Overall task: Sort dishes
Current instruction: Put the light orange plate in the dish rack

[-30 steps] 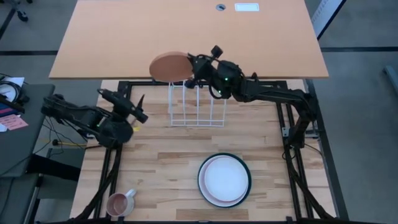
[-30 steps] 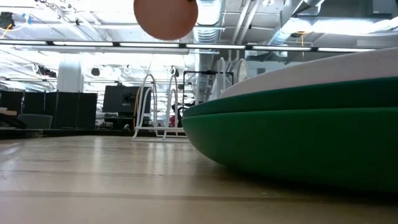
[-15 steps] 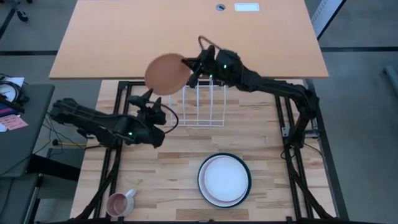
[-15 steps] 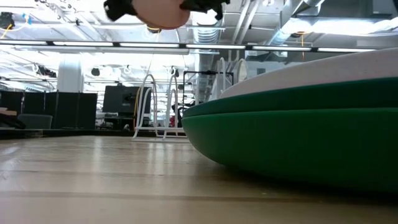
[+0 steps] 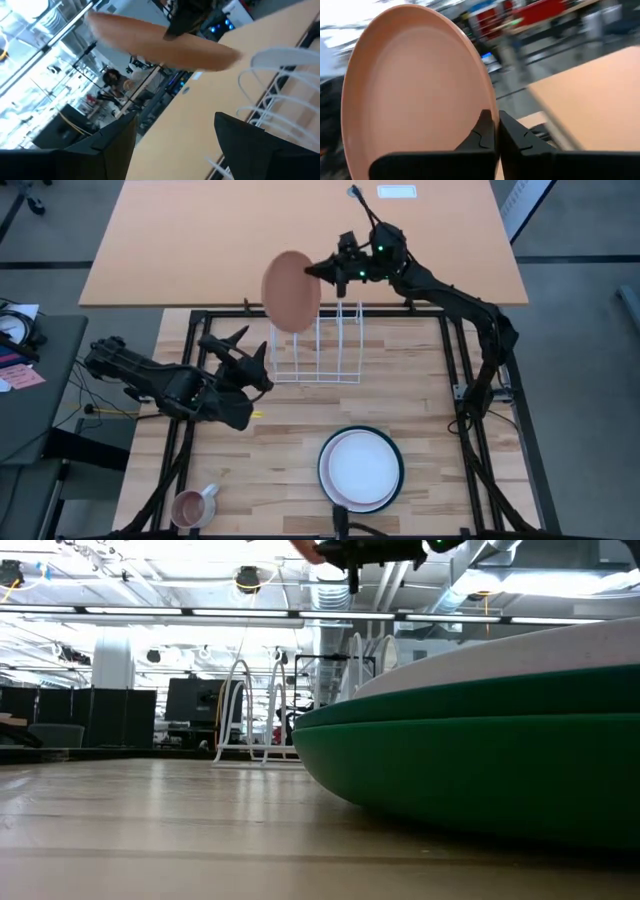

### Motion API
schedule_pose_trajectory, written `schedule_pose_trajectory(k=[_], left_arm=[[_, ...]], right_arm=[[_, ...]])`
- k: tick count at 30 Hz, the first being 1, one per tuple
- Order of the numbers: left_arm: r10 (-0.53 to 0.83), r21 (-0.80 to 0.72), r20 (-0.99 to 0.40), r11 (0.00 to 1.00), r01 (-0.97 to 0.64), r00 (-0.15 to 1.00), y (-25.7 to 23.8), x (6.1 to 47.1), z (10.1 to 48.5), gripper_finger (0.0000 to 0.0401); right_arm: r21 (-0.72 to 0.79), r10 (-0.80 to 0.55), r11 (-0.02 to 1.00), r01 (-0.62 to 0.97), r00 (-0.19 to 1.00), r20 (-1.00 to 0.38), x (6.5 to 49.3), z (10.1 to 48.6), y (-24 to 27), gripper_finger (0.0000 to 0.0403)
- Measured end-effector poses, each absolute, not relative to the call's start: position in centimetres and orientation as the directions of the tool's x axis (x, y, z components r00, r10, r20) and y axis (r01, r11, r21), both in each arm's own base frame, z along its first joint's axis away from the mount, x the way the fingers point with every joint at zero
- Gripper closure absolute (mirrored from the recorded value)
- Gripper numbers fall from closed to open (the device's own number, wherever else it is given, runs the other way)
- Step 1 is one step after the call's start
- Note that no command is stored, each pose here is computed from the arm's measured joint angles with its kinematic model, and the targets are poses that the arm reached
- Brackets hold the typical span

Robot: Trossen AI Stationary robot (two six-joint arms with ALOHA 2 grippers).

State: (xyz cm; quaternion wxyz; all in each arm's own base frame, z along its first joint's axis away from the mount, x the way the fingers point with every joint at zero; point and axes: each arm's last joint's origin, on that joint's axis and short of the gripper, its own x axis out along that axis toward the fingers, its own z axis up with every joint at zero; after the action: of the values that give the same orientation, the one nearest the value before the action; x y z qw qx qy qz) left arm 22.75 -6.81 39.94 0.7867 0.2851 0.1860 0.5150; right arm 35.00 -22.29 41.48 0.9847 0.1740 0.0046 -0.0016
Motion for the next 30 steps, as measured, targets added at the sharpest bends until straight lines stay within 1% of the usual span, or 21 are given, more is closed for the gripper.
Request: schedule_pose_trajectory(k=[2,5,12,14,17,19,23,25,27,30], left_arm=[[0.914,0.622,0.001,0.317,-0.716,0.405,-6.9,22.7,40.2,0.0143],[0.914,0.604,0.001,0.324,-0.728,0.407,-7.0,22.7,40.3,0.0143],[0.891,0.578,0.001,0.370,-0.727,0.454,-8.3,22.7,40.7,0.0143],[0.880,0.571,0.001,0.389,-0.723,0.474,-8.8,22.5,40.8,0.0143],[0.867,0.560,0.001,0.413,-0.718,0.499,-9.5,22.3,40.8,0.0143],[0.862,0.545,0.000,0.425,-0.722,0.507,-9.8,22.3,41.0,0.0143],[0.858,0.547,-0.003,0.432,-0.717,0.514,-10.0,22.5,41.4,0.0143],[0.837,0.561,-0.025,0.464,-0.686,0.546,-10.1,22.9,41.3,0.0143],[0.829,0.571,-0.034,0.475,-0.670,0.558,-10.2,23.4,41.2,0.0143],[0.850,0.519,-0.020,0.459,-0.721,0.527,-10.0,24.0,41.6,0.0143]], right_arm=[[0.352,0.088,0.933,-0.078,0.996,-0.013,35.1,41.4,-21.8,0.0397],[0.359,0.155,0.923,-0.141,0.988,-0.010,35.5,41.5,-21.1,0.0397],[0.327,0.193,0.927,-0.181,0.981,-0.002,35.8,41.9,-19.8,0.0396],[0.314,0.201,0.930,-0.190,0.980,-0.003,35.4,42.3,-19.5,0.0396],[0.257,0.191,0.949,-0.182,0.982,-0.007,34.0,43.7,-18.6,0.0396],[0.219,0.109,0.970,-0.101,0.994,-0.023,32.8,44.8,-17.8,0.0396],[0.103,-0.152,0.981,0.166,0.980,-0.126,31.2,45.5,-16.3,0.0397],[0.031,-0.265,0.961,0.275,0.948,-0.174,30.7,45.6,-15.4,0.0397],[-0.037,-0.355,0.934,0.355,0.912,-0.205,30.2,45.8,-14.6,0.0397],[-0.126,-0.463,0.887,0.445,0.856,-0.231,29.8,46.1,-13.5,0.0397]])
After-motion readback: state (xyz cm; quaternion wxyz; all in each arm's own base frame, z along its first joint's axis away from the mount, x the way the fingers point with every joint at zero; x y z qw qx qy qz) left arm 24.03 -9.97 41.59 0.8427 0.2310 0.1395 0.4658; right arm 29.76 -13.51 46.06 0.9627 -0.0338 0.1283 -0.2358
